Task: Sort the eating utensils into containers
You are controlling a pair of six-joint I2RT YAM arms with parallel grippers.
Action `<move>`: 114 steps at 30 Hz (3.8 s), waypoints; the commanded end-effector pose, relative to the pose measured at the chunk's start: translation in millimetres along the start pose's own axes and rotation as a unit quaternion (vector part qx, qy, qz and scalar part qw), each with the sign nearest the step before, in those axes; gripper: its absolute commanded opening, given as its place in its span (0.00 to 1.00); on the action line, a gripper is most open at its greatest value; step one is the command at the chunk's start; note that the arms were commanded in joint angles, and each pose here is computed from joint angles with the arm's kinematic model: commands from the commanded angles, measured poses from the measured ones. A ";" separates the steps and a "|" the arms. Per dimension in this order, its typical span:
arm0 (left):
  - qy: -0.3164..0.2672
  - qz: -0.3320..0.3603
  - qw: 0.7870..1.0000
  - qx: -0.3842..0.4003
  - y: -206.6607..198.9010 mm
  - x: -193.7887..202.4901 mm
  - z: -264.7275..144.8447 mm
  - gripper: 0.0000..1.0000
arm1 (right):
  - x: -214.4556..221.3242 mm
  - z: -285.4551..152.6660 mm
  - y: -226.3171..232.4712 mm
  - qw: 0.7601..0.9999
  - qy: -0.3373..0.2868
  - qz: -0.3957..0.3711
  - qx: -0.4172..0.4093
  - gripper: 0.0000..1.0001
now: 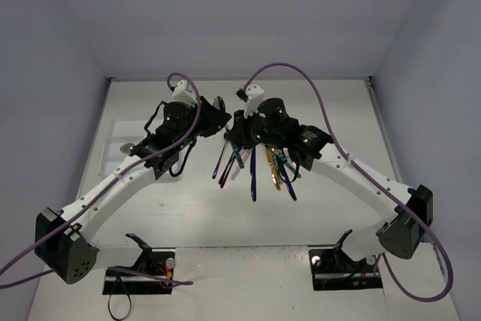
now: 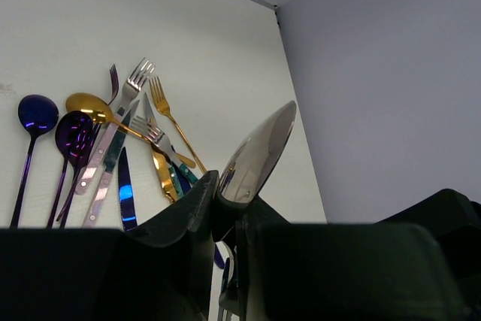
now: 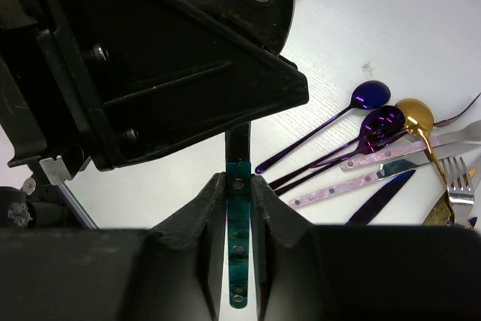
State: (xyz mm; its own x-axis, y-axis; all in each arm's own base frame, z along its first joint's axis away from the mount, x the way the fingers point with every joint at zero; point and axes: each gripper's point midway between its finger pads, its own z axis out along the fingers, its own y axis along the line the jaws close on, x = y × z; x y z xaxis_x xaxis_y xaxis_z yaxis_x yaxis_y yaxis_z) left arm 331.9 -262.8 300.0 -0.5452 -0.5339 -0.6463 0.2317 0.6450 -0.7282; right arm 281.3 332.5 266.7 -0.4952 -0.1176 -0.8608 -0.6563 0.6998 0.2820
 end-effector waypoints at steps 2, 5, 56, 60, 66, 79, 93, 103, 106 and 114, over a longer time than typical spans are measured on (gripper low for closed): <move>-0.064 -0.016 0.998 0.016 -13.6 -29.8 -10.8 0.00 | -39.3 -11.3 6.0 0.997 -0.074 -0.002 0.001 0.33; -0.083 -0.019 0.996 -0.016 0.8 -38.8 -13.3 0.00 | -36.8 -15.0 1.5 0.997 -0.076 -0.005 0.011 0.55; -0.302 -0.307 0.821 -0.374 345.3 -128.0 -93.5 0.55 | 19.0 -148.2 -77.0 0.976 -0.127 -0.005 0.180 1.00; -0.267 -0.252 0.847 -0.384 312.4 -124.6 -103.5 0.56 | 18.1 -155.5 -76.8 0.974 -0.135 -0.005 0.180 1.00; -0.139 -0.031 0.930 -0.338 220.9 -105.3 -62.7 0.56 | 19.3 -166.3 -82.8 0.970 -0.145 -0.003 0.196 0.99; 0.175 0.253 0.918 -0.252 144.3 35.8 68.1 0.51 | 29.4 -179.5 -90.6 0.966 -0.138 0.010 0.218 0.98; 0.268 0.279 0.880 -0.277 194.7 81.7 125.0 0.39 | 31.8 -192.7 -89.5 0.963 -0.146 0.049 0.220 0.98; 0.296 0.255 0.876 -0.283 215.0 103.0 134.1 0.14 | 32.7 -197.2 -92.4 0.960 -0.147 0.054 0.230 0.97; 0.288 0.245 0.881 -0.286 211.3 96.5 132.1 0.00 | 31.3 -197.9 -92.4 0.960 -0.148 0.053 0.231 0.97; 0.188 0.194 0.911 -0.313 166.0 16.8 94.9 0.00 | 25.0 -198.9 -92.6 0.960 -0.147 0.036 0.235 0.98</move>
State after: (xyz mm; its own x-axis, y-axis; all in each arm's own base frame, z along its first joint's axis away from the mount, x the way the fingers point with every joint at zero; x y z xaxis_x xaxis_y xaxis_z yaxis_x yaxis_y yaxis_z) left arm 423.8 -238.1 44.8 -0.8754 0.1256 -0.4667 0.1616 0.9861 -0.0377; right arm 206.7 126.5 273.6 -0.3741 0.0595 -0.9255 -0.2834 0.9429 0.1752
